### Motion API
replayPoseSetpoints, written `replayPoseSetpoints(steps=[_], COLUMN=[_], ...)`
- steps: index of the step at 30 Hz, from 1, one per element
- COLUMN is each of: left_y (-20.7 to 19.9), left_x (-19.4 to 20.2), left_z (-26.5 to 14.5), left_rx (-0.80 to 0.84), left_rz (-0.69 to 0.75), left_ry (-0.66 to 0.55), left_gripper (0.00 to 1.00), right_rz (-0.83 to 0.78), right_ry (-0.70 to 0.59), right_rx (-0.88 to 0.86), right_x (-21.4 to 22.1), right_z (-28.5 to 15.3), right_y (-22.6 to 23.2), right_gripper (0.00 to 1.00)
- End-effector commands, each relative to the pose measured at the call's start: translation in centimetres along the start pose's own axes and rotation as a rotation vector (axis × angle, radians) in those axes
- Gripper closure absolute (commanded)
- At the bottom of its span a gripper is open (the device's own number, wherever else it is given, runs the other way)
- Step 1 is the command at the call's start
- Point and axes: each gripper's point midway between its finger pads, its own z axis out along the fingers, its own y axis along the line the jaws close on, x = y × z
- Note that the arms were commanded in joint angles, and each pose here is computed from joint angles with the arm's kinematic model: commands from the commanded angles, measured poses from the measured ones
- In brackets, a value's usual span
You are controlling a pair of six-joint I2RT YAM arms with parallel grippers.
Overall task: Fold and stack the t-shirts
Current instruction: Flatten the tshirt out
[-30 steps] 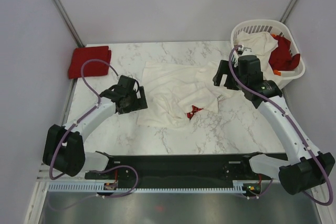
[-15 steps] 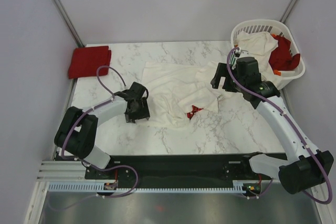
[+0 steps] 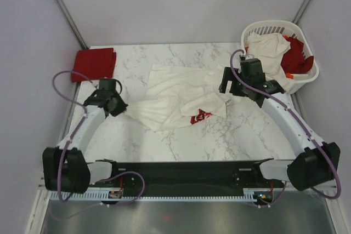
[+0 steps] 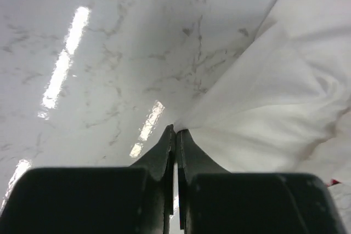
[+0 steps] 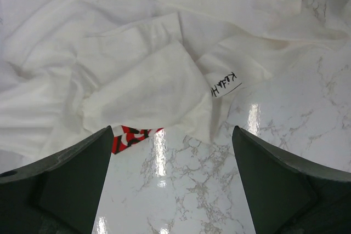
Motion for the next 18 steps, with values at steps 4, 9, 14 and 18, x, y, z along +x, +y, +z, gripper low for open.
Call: replayPoseSetpoints(steps=[4,9,14,18], left_y=[6.4,8.3,7.7,7.5], left_x=[-6.4,-6.2,-5.4,-5.4], left_z=[-9.8,-10.8,-9.6,-8.9], left_rx=[-0.014,-0.073,-0.040,-0.025], left_rz=[-0.162,-0.100,-0.088,-0.081], left_ry=[-0.290,-0.319,-0.276,-0.269], left_gripper=[0.98,0.98,0.98,0.98], right_rz=[-0.010,-0.043,-0.113,-0.203], right_ry=[0.134,0.169,0.162,0.195], right_rx=[0.041,0.074,-0.035,-0.054], right_x=[1.8,2.2,0.6,1.6], right_z=[4.1,7.7,10.6,14.2], right_y=[0.5,1.6,7.1,11.2], right_gripper=[0.02,0.02,0.02,0.04])
